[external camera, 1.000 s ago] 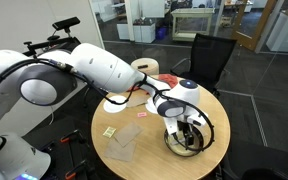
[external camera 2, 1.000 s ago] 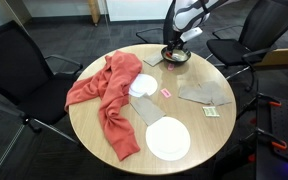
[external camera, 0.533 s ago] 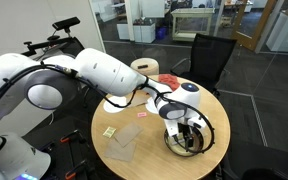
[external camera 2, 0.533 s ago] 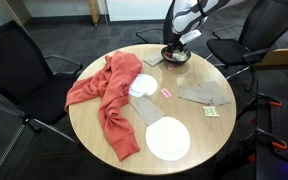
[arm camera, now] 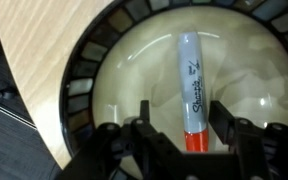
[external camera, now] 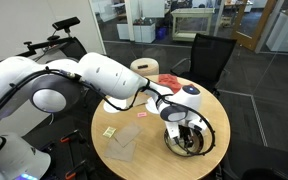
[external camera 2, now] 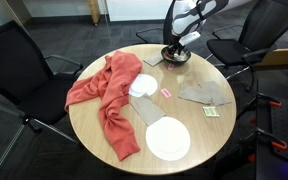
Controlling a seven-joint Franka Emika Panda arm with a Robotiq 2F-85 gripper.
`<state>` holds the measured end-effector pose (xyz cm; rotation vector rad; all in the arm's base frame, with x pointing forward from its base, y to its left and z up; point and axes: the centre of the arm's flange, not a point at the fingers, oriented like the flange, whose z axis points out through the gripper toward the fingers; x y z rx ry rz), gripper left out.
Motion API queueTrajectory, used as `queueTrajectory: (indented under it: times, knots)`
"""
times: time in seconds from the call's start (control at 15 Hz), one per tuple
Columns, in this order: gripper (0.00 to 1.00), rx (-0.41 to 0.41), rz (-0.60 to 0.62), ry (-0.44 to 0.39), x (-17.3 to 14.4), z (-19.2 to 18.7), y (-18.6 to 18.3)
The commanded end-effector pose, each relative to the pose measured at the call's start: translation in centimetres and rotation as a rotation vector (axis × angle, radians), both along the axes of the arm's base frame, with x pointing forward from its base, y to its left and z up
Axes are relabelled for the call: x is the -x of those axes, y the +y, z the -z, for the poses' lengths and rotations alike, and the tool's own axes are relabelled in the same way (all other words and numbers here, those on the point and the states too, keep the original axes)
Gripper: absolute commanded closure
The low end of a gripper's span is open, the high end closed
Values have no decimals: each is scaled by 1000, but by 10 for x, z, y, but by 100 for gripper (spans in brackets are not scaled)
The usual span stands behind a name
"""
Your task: Remove the marker from the ceramic bowl and place it on the table
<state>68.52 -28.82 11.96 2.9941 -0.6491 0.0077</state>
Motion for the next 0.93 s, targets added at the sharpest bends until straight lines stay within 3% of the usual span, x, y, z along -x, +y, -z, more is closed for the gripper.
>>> queueTrajectory:
  times: [0.0, 0.27, 0.53, 0.87]
  knots:
    - [66, -7, 17, 11, -12, -4, -2]
    - [97, 2, 19, 6, -15, -12, 3]
    - [94, 3, 39, -29, -10, -40, 11]
    - [94, 23, 45, -96, 6, -102, 18]
